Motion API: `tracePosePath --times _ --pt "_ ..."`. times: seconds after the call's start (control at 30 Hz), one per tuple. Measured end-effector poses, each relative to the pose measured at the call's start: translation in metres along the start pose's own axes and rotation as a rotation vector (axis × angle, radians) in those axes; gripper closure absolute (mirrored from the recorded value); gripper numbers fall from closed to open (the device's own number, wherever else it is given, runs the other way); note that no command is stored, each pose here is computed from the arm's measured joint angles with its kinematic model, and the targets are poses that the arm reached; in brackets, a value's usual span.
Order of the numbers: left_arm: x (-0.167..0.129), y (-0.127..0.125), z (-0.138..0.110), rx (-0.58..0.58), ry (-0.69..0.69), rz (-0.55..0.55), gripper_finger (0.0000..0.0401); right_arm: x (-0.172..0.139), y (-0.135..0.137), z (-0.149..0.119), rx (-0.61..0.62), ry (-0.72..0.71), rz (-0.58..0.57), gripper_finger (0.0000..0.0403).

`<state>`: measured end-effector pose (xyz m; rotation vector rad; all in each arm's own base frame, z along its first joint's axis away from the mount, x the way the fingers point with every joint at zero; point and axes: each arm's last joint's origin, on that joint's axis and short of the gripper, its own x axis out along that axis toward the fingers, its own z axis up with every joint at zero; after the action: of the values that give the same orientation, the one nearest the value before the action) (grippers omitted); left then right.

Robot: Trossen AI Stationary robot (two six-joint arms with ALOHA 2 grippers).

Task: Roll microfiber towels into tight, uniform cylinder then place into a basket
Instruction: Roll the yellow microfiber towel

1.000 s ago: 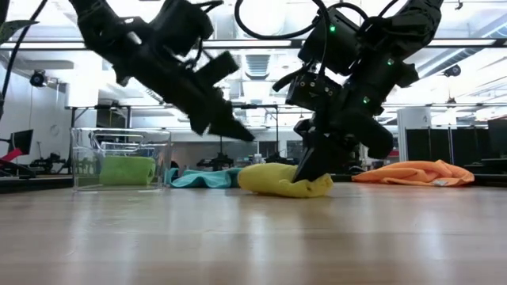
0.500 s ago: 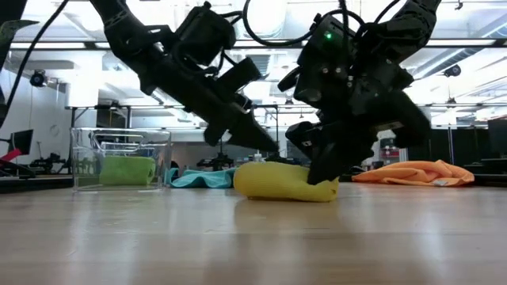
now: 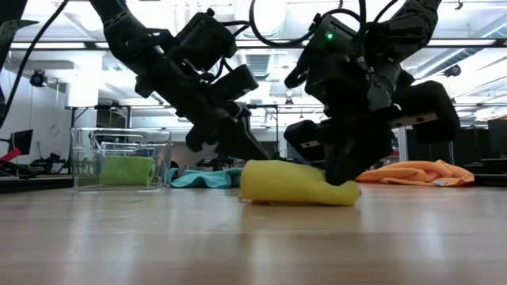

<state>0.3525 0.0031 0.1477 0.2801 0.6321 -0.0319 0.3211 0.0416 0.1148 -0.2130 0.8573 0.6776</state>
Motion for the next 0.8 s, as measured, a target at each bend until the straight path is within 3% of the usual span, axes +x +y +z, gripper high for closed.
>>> tracePosePath --times 0.23,0.8 --pt "0.0 0.0 0.0 -0.007 0.003 -0.002 0.0401 -0.002 -0.003 0.013 0.077 -0.006 -0.009 0.0394" --pt "-0.001 0.0 -0.001 0.021 0.016 -0.005 0.0401 -0.01 -0.002 0.035 0.077 0.046 0.012 0.0394"
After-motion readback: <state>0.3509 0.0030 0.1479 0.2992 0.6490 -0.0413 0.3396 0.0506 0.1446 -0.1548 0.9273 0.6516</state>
